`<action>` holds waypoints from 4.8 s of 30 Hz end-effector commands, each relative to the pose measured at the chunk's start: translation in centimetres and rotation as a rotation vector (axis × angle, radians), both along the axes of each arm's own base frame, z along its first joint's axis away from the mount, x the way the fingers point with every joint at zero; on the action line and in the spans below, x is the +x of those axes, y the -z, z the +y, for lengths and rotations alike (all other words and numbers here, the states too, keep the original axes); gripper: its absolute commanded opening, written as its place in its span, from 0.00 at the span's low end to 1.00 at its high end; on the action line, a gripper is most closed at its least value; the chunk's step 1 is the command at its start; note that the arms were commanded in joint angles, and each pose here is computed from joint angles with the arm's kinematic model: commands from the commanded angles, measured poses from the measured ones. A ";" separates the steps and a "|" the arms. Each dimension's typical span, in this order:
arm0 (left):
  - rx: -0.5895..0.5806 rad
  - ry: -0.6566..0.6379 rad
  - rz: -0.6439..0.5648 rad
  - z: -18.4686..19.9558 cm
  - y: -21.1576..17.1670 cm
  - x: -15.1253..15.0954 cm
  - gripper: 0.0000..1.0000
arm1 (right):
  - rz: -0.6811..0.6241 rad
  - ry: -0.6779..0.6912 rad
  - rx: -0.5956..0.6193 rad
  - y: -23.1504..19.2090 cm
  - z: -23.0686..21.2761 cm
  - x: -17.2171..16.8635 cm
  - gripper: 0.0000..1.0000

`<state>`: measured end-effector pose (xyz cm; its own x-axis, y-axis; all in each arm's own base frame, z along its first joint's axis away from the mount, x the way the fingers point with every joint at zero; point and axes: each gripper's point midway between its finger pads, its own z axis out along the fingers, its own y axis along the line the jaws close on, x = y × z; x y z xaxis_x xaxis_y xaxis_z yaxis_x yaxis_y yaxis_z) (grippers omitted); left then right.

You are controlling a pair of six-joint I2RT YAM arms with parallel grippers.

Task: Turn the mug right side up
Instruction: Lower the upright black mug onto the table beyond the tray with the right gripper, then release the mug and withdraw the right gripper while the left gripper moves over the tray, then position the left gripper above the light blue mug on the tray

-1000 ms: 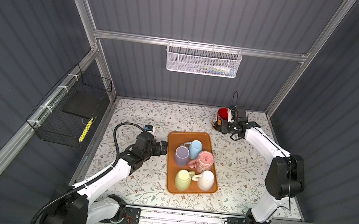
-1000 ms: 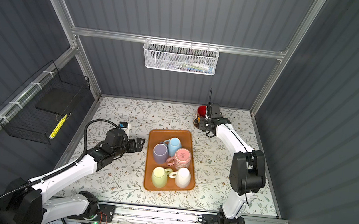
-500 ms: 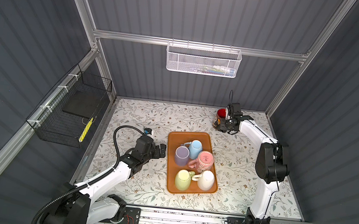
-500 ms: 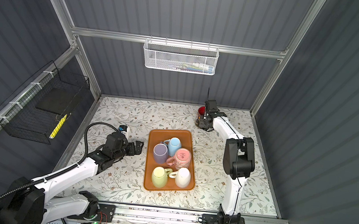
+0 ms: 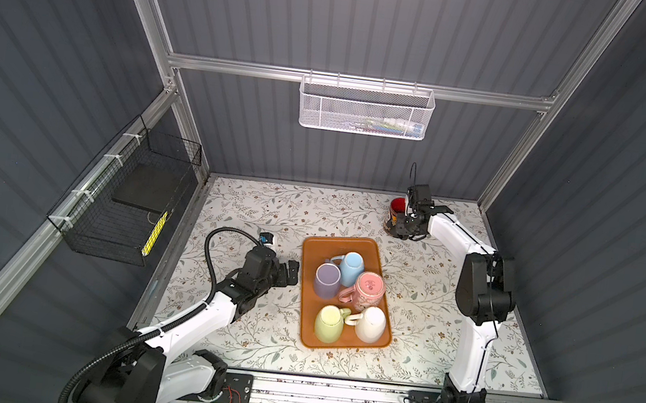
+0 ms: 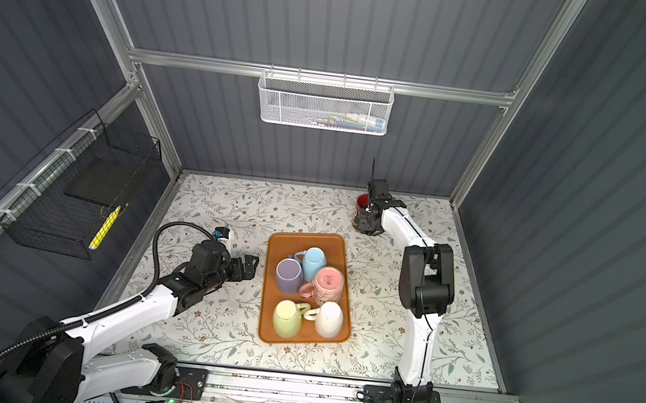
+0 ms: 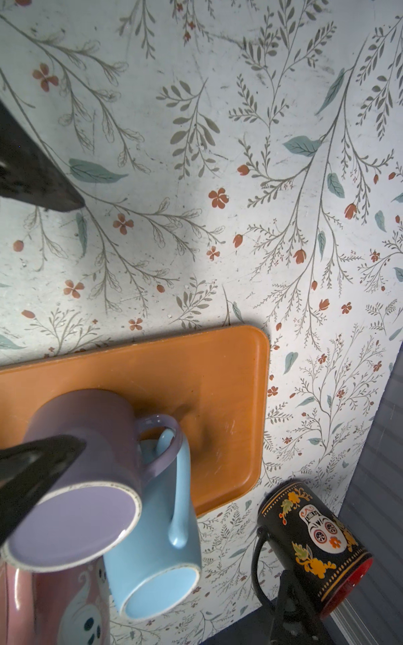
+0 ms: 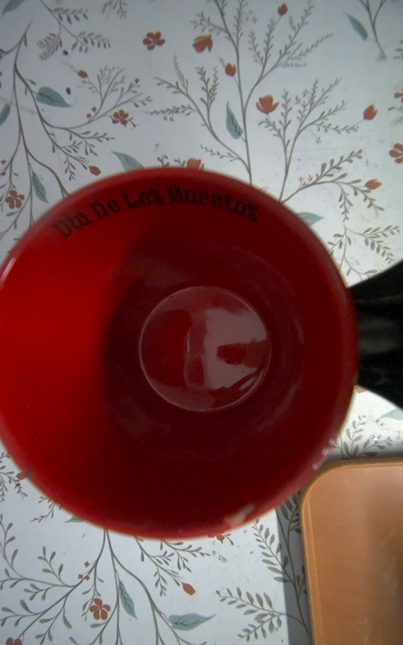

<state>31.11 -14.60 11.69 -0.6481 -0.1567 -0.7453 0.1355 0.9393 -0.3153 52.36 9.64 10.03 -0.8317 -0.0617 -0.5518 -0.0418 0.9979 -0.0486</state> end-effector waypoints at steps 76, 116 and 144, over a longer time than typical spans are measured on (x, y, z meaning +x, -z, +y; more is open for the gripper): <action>0.461 1.287 -0.174 -13.6 -6.6 6.4 0.80 | -0.455 -0.379 0.841 -14.0 5.4 -28.8 0.70; 0.554 1.612 -0.212 -16.8 1.2 5.7 0.71 | -0.524 -0.233 0.784 -11.8 3.1 -27.9 0.69; 0.578 1.643 -0.142 -16.9 2.7 3.0 0.46 | -0.541 -0.230 0.781 -12.1 2.9 -28.2 0.68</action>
<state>34.98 -31.67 8.03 0.2234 0.8217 -0.5244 0.9737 -0.2124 0.0820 24.13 12.67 22.39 -0.4716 0.3522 -0.8084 -0.4114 0.7229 0.5551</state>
